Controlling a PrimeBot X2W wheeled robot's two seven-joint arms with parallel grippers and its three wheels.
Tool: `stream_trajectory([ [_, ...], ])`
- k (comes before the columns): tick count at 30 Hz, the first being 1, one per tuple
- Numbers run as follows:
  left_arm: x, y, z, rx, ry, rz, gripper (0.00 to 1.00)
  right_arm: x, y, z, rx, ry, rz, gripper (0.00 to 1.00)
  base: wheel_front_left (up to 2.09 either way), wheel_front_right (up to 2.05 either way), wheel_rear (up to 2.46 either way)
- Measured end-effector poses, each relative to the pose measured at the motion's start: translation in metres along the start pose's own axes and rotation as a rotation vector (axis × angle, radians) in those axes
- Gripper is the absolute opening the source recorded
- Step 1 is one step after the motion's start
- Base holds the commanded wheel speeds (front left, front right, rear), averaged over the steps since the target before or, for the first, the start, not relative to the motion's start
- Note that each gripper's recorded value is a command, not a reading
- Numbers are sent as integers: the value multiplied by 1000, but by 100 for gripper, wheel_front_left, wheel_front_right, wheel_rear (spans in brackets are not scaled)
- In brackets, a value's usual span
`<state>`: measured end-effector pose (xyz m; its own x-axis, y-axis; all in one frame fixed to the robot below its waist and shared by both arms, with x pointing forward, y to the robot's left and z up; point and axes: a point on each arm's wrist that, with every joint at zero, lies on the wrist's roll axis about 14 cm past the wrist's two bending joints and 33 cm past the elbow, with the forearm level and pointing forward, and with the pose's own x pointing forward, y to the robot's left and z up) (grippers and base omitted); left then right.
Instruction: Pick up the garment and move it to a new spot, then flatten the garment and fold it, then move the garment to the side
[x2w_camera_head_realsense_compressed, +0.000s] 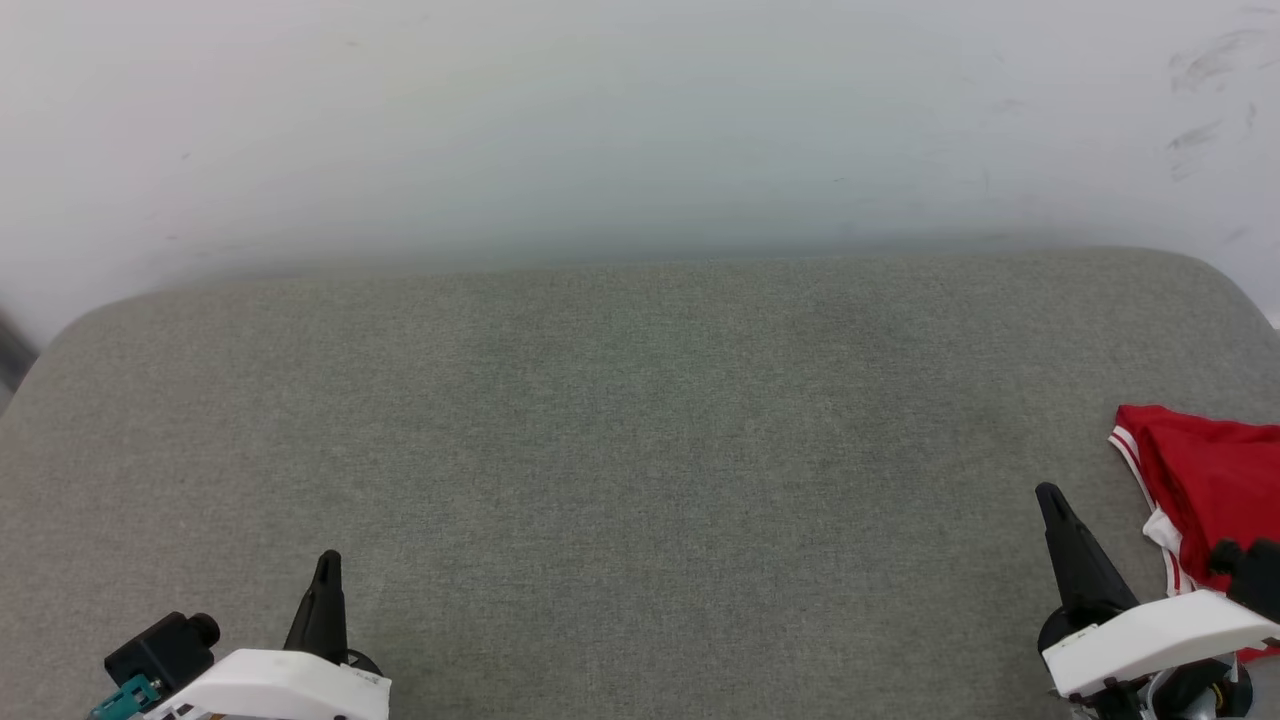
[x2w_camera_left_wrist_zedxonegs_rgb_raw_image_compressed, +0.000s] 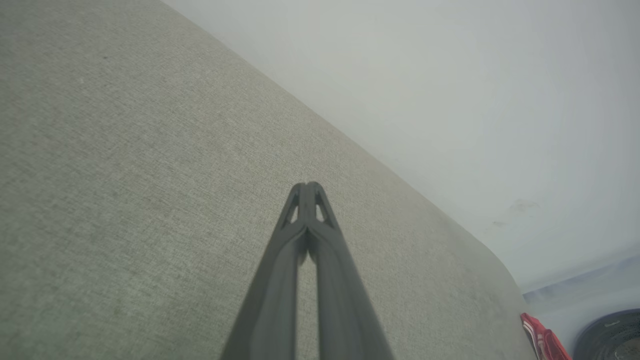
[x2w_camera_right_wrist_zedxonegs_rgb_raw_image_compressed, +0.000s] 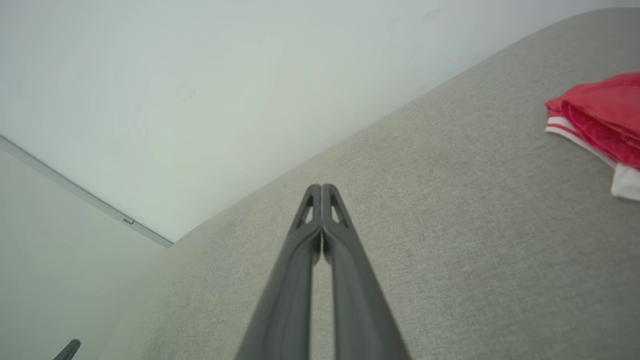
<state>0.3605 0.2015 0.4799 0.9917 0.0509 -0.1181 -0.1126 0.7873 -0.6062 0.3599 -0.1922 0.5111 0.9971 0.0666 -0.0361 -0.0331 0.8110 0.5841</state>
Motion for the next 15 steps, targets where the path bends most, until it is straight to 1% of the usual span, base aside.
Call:
stream_trajectory([
  [15, 7, -3, 1, -203, 16, -7, 0, 6, -3, 2, 206, -14, -6, 0, 0, 0, 0],
])
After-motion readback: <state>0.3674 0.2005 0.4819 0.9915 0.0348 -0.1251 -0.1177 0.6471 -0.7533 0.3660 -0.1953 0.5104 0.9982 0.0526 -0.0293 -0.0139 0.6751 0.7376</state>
